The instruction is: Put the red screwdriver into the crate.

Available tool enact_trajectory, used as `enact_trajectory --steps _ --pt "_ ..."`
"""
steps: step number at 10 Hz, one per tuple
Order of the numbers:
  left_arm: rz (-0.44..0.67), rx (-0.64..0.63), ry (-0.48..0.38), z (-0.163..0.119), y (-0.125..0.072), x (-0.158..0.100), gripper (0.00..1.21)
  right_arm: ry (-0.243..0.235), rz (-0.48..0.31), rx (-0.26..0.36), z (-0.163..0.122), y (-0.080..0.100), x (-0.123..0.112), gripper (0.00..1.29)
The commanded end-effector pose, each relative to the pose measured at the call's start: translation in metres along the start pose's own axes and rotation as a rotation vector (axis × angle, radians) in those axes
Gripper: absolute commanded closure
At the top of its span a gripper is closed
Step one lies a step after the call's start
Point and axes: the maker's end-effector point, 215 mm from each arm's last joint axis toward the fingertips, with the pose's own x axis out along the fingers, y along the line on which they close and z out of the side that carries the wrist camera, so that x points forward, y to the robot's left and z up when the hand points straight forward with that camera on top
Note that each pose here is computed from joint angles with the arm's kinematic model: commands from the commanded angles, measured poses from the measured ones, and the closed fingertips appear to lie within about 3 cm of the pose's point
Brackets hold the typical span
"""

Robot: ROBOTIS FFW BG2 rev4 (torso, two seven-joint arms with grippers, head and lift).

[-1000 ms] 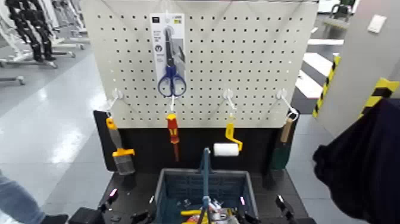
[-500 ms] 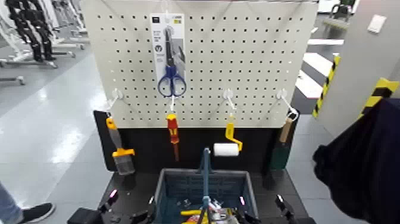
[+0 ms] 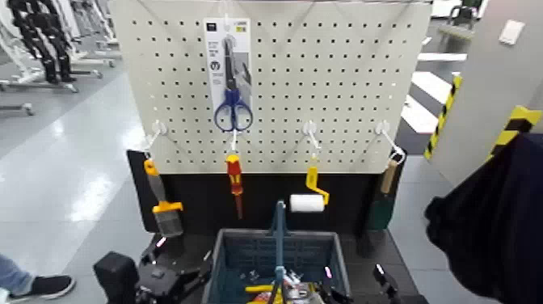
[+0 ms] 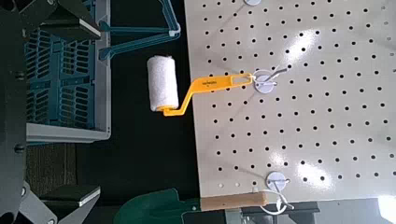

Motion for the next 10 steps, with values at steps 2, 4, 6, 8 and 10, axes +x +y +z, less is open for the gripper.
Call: enact_trajectory --steps 2,4,6,8,10 --pt "-0.080 0.023 0.017 0.020 0.008 0.027 0.10 0.001 0.000 -0.001 -0.001 0.000 0.000 0.14" --pt "-0.131 0.044 0.005 0.040 0.010 0.045 0.10 0.000 0.001 0.000 -0.001 0.000 0.001 0.14" --pt "-0.194 0.032 -0.004 0.052 0.005 0.064 0.10 0.001 0.005 0.002 -0.001 0.002 0.001 0.14" --pt "-0.234 0.039 -0.021 0.069 0.002 0.081 0.10 0.001 0.008 0.003 -0.001 0.004 0.001 0.14" --pt "-0.278 0.054 -0.016 0.078 -0.004 0.095 0.10 0.002 0.011 0.005 -0.002 0.005 0.002 0.14"
